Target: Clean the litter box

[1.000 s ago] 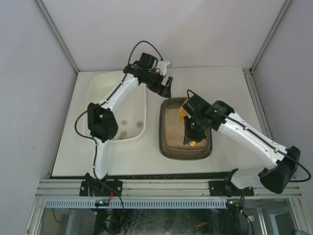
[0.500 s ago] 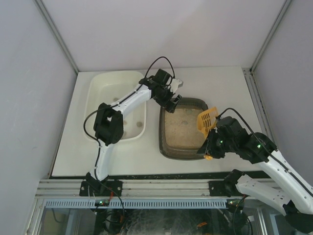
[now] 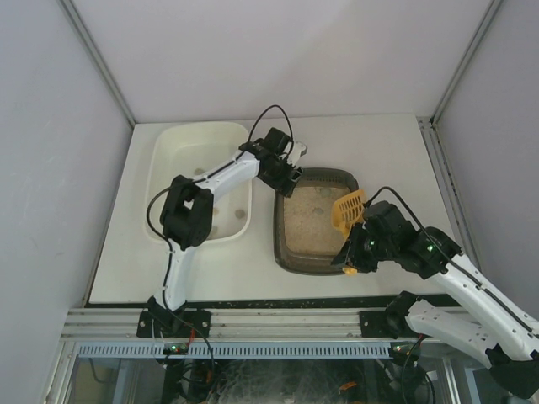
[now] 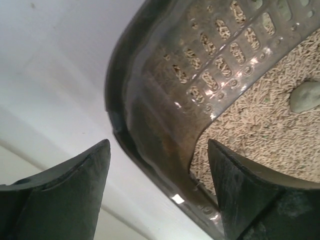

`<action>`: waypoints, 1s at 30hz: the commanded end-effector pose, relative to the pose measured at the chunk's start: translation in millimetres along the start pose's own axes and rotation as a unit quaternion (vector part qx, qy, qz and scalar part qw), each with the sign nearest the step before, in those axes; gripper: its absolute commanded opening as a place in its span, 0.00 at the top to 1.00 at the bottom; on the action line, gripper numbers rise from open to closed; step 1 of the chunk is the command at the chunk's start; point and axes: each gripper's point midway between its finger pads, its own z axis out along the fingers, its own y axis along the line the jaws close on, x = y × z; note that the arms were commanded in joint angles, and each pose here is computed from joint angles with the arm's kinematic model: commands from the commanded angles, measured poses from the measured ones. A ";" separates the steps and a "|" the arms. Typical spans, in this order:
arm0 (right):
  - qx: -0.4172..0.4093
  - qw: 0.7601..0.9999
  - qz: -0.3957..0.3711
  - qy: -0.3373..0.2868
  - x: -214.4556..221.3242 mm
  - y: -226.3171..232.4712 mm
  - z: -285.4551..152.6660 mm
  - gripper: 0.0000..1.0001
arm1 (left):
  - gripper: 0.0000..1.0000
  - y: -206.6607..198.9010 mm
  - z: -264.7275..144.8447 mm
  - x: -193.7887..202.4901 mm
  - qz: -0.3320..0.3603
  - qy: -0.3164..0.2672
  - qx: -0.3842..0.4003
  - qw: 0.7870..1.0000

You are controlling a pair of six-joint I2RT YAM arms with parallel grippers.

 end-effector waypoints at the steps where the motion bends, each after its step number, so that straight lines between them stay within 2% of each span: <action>1: -0.040 0.999 -0.008 -0.019 -11.3 18.5 -2.4 1.00 | 0.22 -7.9 -4.0 15.0 -0.053 0.013 0.004 0.998; 7: -0.031 0.999 -0.006 -0.007 -14.9 15.6 3.4 1.00 | 0.35 -20.2 -14.3 41.0 -0.132 0.041 0.008 0.990; 12: -0.014 0.998 -0.010 0.056 -19.1 11.3 18.0 1.00 | 0.35 -35.4 -33.7 57.3 -0.188 0.059 0.025 0.980; 21: 0.017 0.988 -0.019 0.150 -32.3 5.7 44.3 1.00 | 0.37 -54.7 -65.4 78.7 -0.301 0.000 0.036 0.953; 25: 0.018 0.982 0.002 0.189 -34.6 9.5 54.3 1.00 | 0.37 -62.7 -76.0 71.9 -0.301 -0.039 0.041 0.952; 30: 0.068 0.974 0.002 0.215 -42.1 2.3 55.4 1.00 | 0.37 -67.4 -69.8 74.3 -0.299 -0.026 0.047 0.953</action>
